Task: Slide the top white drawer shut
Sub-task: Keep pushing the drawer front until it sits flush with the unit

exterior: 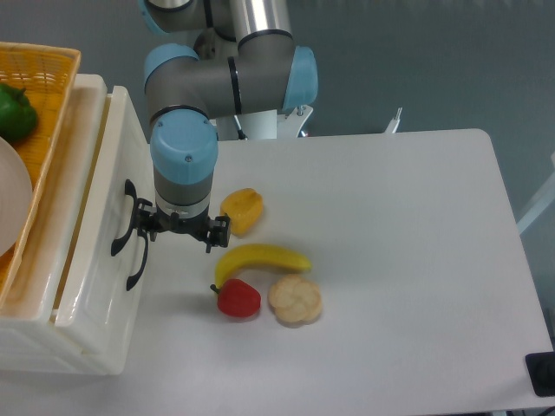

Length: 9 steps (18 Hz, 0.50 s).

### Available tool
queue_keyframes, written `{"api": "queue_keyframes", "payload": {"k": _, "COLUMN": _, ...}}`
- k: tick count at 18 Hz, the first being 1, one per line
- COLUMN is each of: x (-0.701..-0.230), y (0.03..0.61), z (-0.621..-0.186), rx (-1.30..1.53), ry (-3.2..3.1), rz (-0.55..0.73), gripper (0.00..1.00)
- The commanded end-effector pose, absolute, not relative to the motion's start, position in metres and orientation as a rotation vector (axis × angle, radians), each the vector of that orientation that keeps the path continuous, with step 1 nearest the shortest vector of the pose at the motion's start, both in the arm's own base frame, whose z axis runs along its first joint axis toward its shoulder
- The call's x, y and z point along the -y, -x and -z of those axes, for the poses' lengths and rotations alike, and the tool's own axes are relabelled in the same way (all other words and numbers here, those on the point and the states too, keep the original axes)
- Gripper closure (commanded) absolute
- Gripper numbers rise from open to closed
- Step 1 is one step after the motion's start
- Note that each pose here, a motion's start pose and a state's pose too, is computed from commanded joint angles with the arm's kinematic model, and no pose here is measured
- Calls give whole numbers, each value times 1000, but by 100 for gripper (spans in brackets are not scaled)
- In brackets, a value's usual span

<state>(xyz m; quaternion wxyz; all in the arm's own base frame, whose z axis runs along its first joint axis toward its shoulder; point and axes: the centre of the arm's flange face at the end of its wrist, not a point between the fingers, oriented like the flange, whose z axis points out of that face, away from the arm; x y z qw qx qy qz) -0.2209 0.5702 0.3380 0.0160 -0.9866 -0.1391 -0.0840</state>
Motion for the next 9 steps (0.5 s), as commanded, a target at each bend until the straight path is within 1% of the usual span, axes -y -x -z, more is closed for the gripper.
{"api": "queue_keyframes", "payload": {"k": 9, "x": -573, "y": 216, "z": -340, "rx": 418, "ry": 3067, "rz": 258, "gripper": 0}}
